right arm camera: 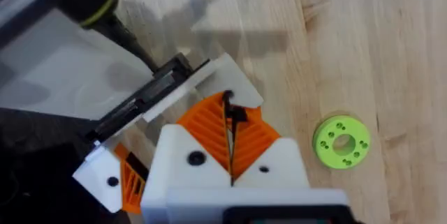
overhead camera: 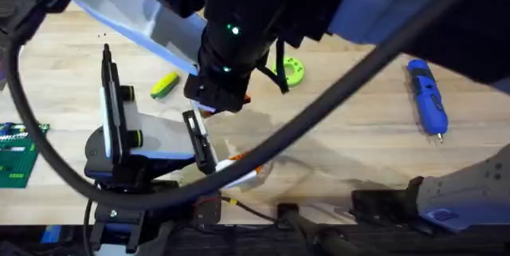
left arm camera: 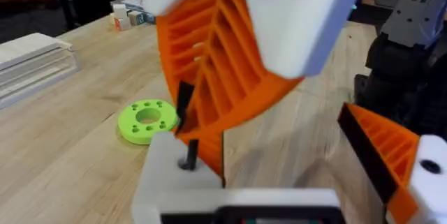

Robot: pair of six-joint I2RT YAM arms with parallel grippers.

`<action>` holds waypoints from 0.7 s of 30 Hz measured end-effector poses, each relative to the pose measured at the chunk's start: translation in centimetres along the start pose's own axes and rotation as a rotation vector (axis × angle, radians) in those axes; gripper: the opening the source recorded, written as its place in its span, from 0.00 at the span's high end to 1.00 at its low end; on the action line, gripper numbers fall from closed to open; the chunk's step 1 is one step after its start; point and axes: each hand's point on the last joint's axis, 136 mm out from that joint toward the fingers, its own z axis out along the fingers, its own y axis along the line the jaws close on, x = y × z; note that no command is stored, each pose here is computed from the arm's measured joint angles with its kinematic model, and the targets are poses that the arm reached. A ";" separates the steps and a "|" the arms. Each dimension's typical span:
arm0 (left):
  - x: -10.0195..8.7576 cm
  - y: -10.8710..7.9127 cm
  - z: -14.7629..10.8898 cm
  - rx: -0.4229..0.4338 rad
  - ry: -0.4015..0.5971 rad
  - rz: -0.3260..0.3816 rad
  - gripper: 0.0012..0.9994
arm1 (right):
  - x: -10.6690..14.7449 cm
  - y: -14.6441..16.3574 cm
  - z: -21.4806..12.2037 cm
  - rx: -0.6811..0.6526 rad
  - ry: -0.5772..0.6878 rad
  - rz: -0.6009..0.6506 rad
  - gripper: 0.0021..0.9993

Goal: Pick up the gripper from the table and insert it into the empty holder that is missing its gripper. Then pick up a screw, insert it into the mounting hole, and use the screwdriver to tighten it. Finally, clean up the table by picking up the vegetable and placing it into the bucket.

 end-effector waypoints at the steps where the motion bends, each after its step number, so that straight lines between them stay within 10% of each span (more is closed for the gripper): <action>1: 0.0 0.0 0.0 0.000 0.000 0.000 0.01 | 0.0 0.0 0.0 0.000 0.000 0.000 0.99; 21: -0.1 0.0 0.0 0.000 -0.003 0.007 0.01 | 0.1 -0.2 0.0 0.011 0.005 0.000 0.99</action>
